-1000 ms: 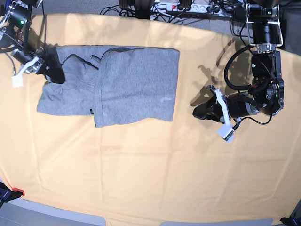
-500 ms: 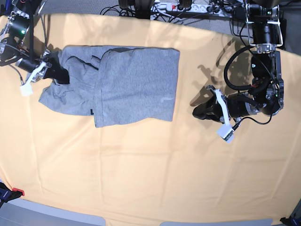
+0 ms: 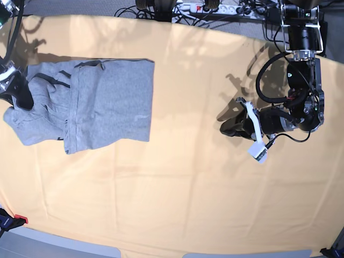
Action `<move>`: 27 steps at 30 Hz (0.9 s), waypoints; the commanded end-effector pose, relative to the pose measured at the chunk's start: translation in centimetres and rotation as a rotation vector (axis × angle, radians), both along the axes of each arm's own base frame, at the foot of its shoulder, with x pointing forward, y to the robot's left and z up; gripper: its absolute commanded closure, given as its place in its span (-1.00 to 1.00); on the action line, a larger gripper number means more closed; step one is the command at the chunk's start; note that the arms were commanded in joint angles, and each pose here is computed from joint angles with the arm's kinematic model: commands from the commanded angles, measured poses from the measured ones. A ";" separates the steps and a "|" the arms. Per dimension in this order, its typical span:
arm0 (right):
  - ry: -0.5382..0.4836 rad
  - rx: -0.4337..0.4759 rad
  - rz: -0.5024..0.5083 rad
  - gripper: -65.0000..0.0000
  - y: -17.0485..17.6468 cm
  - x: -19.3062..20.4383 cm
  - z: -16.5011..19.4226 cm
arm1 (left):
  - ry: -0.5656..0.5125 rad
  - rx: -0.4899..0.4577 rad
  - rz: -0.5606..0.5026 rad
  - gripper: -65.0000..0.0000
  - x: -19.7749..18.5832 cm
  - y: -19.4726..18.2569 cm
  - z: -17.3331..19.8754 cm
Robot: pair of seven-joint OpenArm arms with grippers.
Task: Layout the t-shirt on the table in an organized manner, then fold the t-shirt properly
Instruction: 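Lift the shirt's end with the right gripper and fold it over the stack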
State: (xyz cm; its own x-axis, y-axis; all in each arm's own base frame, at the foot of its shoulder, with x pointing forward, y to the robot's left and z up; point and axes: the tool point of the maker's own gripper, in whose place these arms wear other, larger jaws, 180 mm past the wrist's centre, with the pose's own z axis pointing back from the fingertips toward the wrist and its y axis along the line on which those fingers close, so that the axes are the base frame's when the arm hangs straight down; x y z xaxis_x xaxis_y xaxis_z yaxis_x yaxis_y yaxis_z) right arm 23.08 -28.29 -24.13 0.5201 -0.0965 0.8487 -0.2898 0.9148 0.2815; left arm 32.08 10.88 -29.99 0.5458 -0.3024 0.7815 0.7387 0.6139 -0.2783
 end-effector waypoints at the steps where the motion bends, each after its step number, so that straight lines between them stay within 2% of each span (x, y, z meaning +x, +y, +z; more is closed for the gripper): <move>1: -0.077 -0.024 0.031 1.00 0.6 0.3 2.2 | -0.056 -0.021 -0.005 1.00 0.7 0.0 1.7; 4: -0.107 -0.061 0.075 1.00 2.9 -0.2 3.1 | -0.055 -0.023 -0.006 1.00 0.7 0.0 1.7; 8: -0.140 -0.008 0.174 1.00 8.1 -0.1 3.1 | -0.056 -0.023 -0.006 1.00 0.7 0.0 1.7; 13: -0.129 0.091 0.364 1.00 14.6 0.3 2.2 | -0.056 -0.023 -0.006 1.00 0.7 0.0 1.7; 20: -0.162 0.145 0.617 1.00 21.6 0.6 3.2 | -0.056 -0.020 -0.005 1.00 0.7 0.0 1.7; 27: -0.178 0.183 0.869 1.00 27.9 -1.1 4.0 | -0.056 -0.020 -0.005 1.00 0.7 0.0 1.7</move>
